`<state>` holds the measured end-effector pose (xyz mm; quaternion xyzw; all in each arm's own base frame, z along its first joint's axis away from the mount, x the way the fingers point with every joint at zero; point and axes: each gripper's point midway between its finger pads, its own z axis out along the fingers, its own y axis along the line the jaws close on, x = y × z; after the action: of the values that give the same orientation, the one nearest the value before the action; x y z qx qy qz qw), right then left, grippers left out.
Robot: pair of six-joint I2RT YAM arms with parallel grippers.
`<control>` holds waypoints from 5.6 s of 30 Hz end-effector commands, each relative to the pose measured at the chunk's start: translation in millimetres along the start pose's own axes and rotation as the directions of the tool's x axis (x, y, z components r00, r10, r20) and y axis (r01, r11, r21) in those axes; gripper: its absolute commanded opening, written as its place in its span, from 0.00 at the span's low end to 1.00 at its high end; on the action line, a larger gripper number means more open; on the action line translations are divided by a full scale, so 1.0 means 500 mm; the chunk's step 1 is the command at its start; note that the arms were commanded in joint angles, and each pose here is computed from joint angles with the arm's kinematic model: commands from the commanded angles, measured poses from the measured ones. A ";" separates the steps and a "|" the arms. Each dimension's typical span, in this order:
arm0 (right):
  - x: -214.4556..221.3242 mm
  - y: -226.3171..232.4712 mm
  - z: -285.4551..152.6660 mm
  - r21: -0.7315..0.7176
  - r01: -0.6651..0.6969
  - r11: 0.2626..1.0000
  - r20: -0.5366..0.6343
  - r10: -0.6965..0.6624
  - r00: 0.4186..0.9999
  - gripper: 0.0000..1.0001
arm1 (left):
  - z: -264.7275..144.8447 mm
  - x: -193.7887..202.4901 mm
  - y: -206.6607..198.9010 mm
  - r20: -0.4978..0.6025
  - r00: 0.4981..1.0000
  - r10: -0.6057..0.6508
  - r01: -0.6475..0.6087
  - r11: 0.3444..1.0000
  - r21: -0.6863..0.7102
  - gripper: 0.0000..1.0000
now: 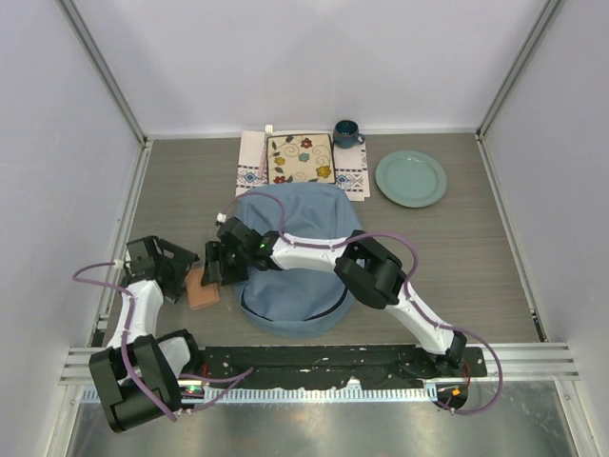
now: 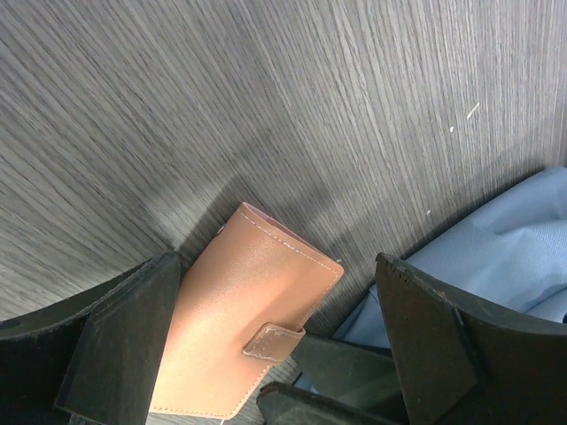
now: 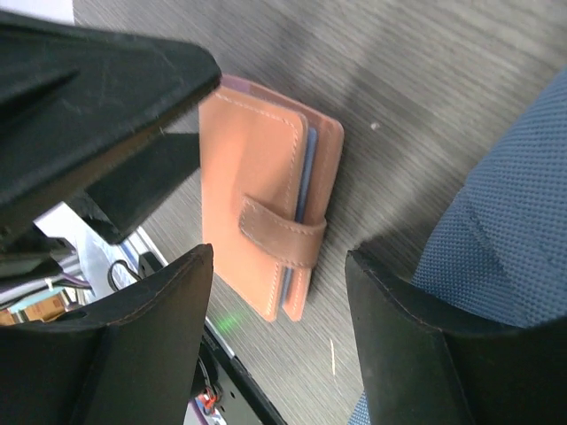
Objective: Pack the student bag
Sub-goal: Pick up the personal item from the center of the board, then place the personal item in the student bag.
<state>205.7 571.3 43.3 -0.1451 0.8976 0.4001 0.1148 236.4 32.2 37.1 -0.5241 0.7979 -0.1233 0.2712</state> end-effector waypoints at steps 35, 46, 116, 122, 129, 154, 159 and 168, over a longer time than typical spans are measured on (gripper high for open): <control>-0.018 0.061 -0.004 -0.230 0.057 0.972 0.042 -0.049 0.998 0.15 | -0.005 0.077 -0.002 -0.179 0.983 0.040 -0.027 0.997 0.079 0.75; -0.087 0.111 -0.158 -0.227 0.192 0.955 0.243 -0.135 0.961 0.07 | -0.175 -0.062 -0.099 0.124 0.986 0.111 -0.127 0.983 0.135 0.98; -0.147 -0.346 -0.779 0.246 -0.361 0.899 0.820 0.005 0.573 0.07 | -0.119 0.360 -0.478 0.144 0.173 0.974 -0.966 0.139 0.218 0.77; -0.145 -0.346 -0.778 0.246 -0.359 0.900 0.817 0.007 0.576 0.08 | -0.118 0.374 -0.474 0.149 0.156 0.976 -0.961 0.115 0.251 0.68; -0.145 -0.348 -0.768 0.246 -0.357 0.901 0.809 0.012 0.588 0.08 | -0.102 0.384 -0.454 0.150 0.118 0.982 -0.969 0.081 0.234 0.56; -0.086 -0.152 -0.624 -0.344 -0.213 0.915 0.497 0.369 0.786 0.02 | -0.249 0.354 -0.609 0.185 0.475 0.860 -0.814 0.350 0.463 0.00; -0.049 -0.146 -0.564 -0.398 -0.254 0.881 0.404 0.417 0.814 0.01 | -0.249 0.358 -0.607 0.123 0.571 0.812 -0.728 0.431 0.534 0.00; -0.086 -0.157 -0.529 -0.407 -0.279 0.870 0.413 0.447 0.794 0.01 | -0.265 0.376 -0.589 0.093 0.589 0.803 -0.681 0.431 0.593 0.00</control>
<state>230.9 316.1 138.5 0.1282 0.8097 0.5353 0.2035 323.9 -251.7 172.6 0.0193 0.9372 -0.1831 0.2961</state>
